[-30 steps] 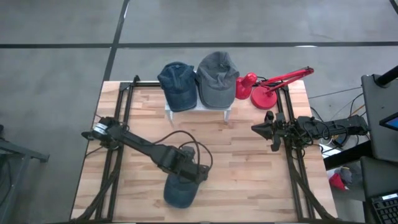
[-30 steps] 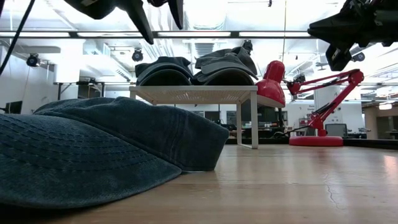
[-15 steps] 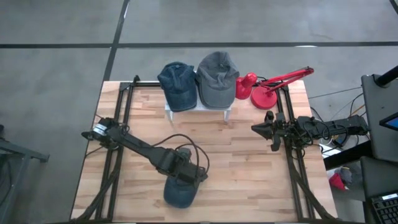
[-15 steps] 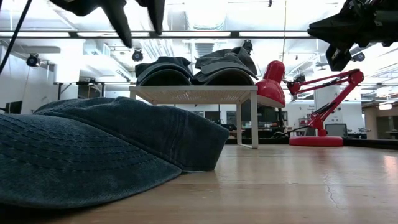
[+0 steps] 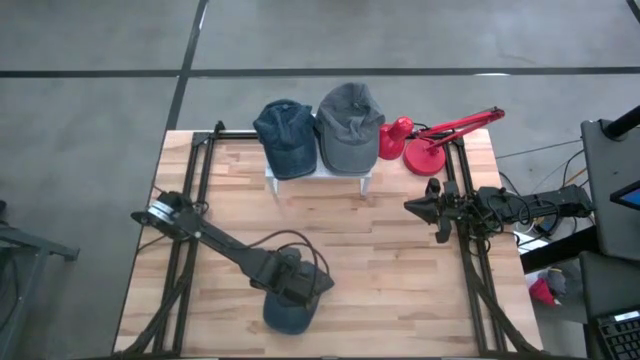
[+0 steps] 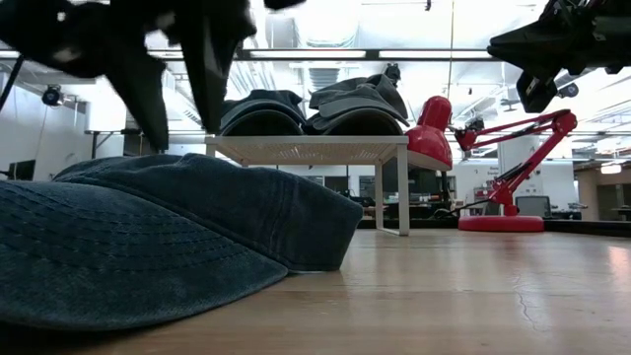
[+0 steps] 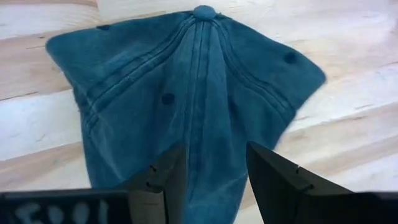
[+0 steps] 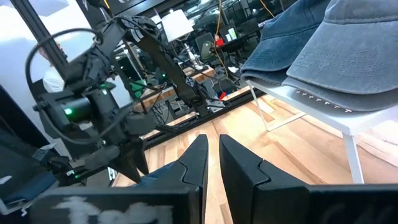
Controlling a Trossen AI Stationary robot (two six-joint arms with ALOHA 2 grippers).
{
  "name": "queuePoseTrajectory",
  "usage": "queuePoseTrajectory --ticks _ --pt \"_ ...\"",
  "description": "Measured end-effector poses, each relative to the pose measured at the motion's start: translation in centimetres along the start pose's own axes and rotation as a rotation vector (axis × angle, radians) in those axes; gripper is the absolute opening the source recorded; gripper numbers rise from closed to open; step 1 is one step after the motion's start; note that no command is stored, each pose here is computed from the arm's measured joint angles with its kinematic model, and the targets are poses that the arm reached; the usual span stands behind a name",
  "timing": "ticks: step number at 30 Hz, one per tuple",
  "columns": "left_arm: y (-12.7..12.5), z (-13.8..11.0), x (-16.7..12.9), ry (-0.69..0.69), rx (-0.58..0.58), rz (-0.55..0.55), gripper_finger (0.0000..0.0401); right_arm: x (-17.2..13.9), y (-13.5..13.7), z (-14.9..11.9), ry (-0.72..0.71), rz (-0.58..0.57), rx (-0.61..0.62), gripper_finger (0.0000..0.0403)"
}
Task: Pick & Place hat
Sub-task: Stack the blue cap on top of the blue caps on the shelf
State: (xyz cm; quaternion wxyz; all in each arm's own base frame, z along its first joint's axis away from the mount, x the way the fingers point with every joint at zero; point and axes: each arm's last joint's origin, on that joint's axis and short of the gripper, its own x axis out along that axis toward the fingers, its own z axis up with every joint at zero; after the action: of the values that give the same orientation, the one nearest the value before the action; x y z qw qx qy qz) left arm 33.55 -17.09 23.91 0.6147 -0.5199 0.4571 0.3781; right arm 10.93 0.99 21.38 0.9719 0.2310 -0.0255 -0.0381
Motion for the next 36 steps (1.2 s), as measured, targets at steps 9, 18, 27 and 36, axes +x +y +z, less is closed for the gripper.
queuePoseTrajectory --ticks 9,18,27,36 --pt "1.6 0.0 3.4 0.016 -0.014 -0.008 0.0157 0.0 0.0 0.0 0.0 0.0 0.0 0.0038" --pt "3.5 0.2 6.5 0.024 -0.072 -0.03 0.0156 0.0 0.0 0.0 0.0 0.0 0.0 0.0038" --pt "4.2 0.3 7.1 -0.002 -0.094 -0.037 0.008 0.0 0.0 0.0 0.0 0.0 0.0 0.0038" --pt "3.9 0.7 7.1 -0.13 -0.075 -0.076 0.0019 0.0 0.0 0.0 0.001 0.0 0.0 0.0038"
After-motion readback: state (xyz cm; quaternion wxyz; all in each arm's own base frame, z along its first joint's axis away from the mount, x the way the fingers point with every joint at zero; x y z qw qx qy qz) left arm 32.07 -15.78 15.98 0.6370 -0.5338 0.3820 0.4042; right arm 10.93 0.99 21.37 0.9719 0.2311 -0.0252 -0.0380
